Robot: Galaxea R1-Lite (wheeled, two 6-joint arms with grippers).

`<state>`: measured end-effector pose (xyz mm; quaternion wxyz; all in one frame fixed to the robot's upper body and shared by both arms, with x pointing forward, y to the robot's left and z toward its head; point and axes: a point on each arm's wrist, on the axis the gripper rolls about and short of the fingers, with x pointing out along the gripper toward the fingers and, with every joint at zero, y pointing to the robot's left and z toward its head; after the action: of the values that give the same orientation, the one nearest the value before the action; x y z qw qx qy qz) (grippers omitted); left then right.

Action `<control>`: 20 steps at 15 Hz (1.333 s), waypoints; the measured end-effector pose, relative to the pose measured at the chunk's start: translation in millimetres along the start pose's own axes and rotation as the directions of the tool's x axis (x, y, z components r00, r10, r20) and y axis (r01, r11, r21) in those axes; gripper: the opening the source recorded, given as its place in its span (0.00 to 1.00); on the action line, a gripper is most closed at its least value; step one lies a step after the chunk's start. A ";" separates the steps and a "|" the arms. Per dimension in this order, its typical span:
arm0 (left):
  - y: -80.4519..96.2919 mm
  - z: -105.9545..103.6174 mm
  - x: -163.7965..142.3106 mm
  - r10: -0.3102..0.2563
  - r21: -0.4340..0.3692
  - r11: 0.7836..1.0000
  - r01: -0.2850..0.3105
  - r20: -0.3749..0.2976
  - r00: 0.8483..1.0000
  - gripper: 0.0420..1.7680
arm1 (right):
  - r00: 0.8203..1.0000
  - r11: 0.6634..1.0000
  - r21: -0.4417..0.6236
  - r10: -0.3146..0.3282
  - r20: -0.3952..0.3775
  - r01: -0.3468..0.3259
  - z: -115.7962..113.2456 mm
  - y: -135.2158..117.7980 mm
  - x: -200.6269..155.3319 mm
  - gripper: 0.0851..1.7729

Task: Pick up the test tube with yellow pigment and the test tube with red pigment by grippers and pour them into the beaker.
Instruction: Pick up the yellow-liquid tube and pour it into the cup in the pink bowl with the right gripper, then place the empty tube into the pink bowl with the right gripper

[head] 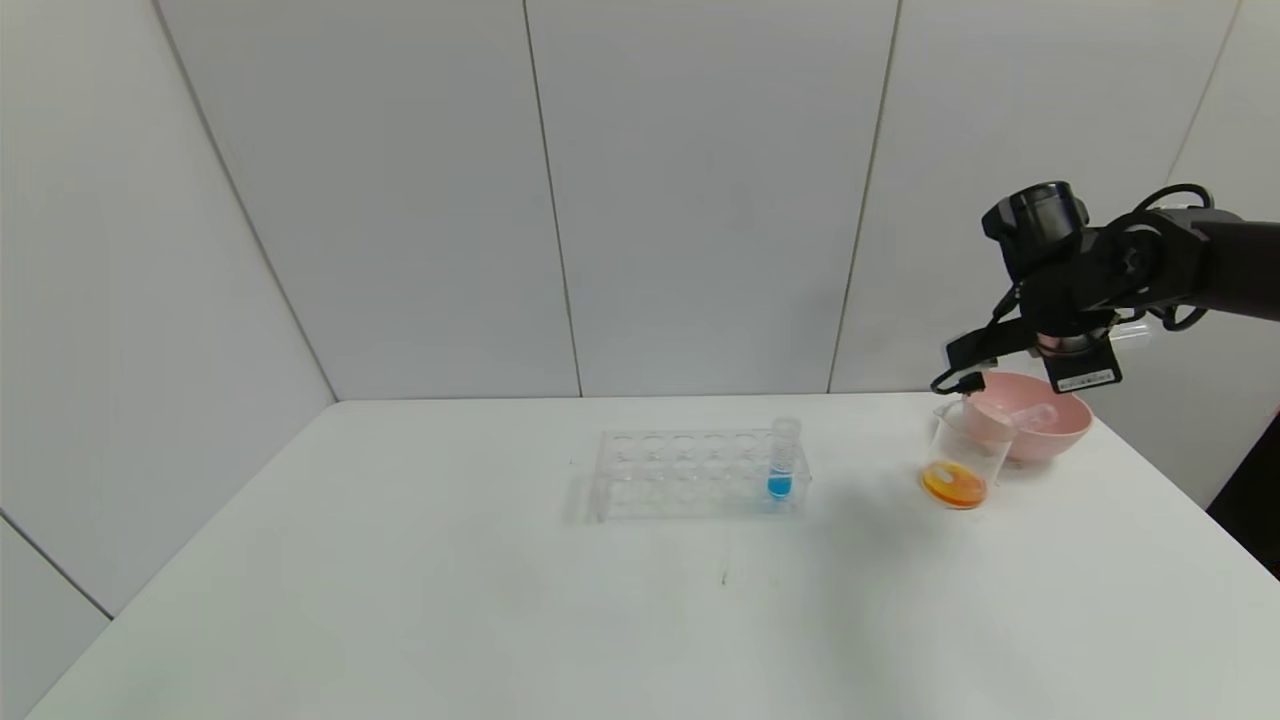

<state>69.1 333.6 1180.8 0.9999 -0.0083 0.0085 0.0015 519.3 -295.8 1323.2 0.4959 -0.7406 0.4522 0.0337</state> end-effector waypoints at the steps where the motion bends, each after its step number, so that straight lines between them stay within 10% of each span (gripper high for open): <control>1: 0.0 0.0 0.0 0.000 0.000 1.000 0.000 0.000 1.000 0.97 | 1.000 1.000 -0.015 0.001 -0.001 -0.001 0.4 0.3 -2.7 0.25; 17: 0.0 0.0 0.0 0.000 0.000 1.000 0.000 0.000 1.000 0.97 | 0.999 1.000 -0.008 -0.022 0.025 0.023 -1.2 -2.7 -19.6 0.25; 20: 0.0 0.0 0.0 0.000 0.000 1.000 0.000 0.000 1.000 0.97 | 0.983 0.998 0.055 -0.014 0.181 0.004 -12.8 -1.3 -18.7 0.25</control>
<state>69.1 333.6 1180.8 0.9999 -0.0083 0.0085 0.0012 504.1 -293.6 1340.0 0.5551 -0.7227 0.4025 0.0866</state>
